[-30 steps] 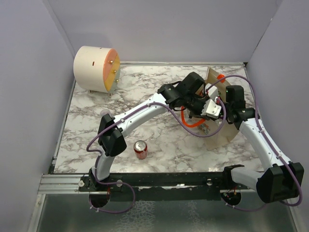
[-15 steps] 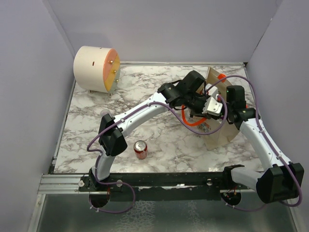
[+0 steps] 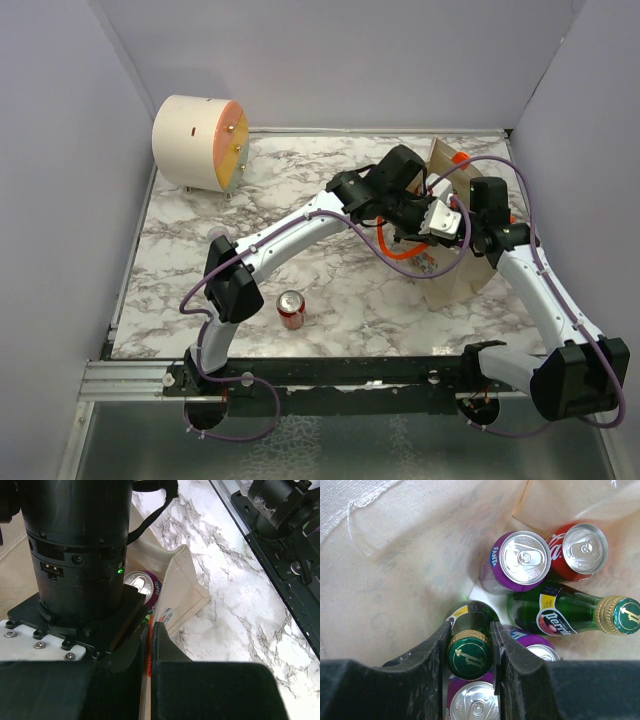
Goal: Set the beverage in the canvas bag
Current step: Place the drink in the canvas bag, then pick up the drink from the center of the board.
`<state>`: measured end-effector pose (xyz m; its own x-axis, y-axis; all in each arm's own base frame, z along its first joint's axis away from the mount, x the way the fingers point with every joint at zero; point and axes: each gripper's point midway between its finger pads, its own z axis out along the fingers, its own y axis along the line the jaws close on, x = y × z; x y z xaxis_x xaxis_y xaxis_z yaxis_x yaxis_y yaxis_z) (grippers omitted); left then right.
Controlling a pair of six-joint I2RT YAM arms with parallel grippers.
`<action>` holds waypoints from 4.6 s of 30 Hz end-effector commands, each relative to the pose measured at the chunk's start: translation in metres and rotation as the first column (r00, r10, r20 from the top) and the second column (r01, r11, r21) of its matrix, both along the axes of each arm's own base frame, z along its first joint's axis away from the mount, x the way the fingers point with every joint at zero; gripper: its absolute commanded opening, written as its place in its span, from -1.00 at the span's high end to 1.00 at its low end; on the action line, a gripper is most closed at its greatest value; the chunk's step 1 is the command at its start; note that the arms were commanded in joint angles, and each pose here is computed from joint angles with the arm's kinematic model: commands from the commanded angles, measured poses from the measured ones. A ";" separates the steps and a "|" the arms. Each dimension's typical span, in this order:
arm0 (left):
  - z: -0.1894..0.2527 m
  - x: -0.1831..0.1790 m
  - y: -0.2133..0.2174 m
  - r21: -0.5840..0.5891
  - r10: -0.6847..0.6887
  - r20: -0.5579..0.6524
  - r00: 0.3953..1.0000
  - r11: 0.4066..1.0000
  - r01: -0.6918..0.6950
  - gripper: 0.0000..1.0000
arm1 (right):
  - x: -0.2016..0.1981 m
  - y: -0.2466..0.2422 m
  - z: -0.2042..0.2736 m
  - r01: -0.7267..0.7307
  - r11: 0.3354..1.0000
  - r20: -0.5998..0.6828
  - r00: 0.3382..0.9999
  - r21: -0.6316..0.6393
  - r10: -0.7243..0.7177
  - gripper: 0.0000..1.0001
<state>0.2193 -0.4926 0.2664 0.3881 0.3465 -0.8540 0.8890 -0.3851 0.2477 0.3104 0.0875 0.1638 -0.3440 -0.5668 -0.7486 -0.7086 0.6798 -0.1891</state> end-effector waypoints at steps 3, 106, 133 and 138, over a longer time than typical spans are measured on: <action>0.139 -0.032 0.002 -0.341 -0.111 0.163 0.980 0.926 0.162 1.00 | -0.059 -0.021 -0.068 0.003 0.995 -0.301 0.953 -0.102 -0.034 0.97; 0.115 -0.033 0.067 -0.230 0.034 0.239 0.970 0.973 0.022 -0.03 | -0.001 0.009 0.143 0.057 0.986 0.100 0.992 0.157 -0.073 -0.48; -0.020 0.033 0.305 0.150 0.576 0.088 0.813 0.799 -0.583 -0.70 | -0.017 0.144 0.168 -0.376 0.881 0.179 0.925 0.288 0.336 -0.59; -0.045 -0.016 0.321 0.268 0.444 0.068 0.893 0.854 -0.445 -0.89 | -0.013 0.149 0.160 -0.361 0.882 0.147 0.932 0.302 0.331 -0.59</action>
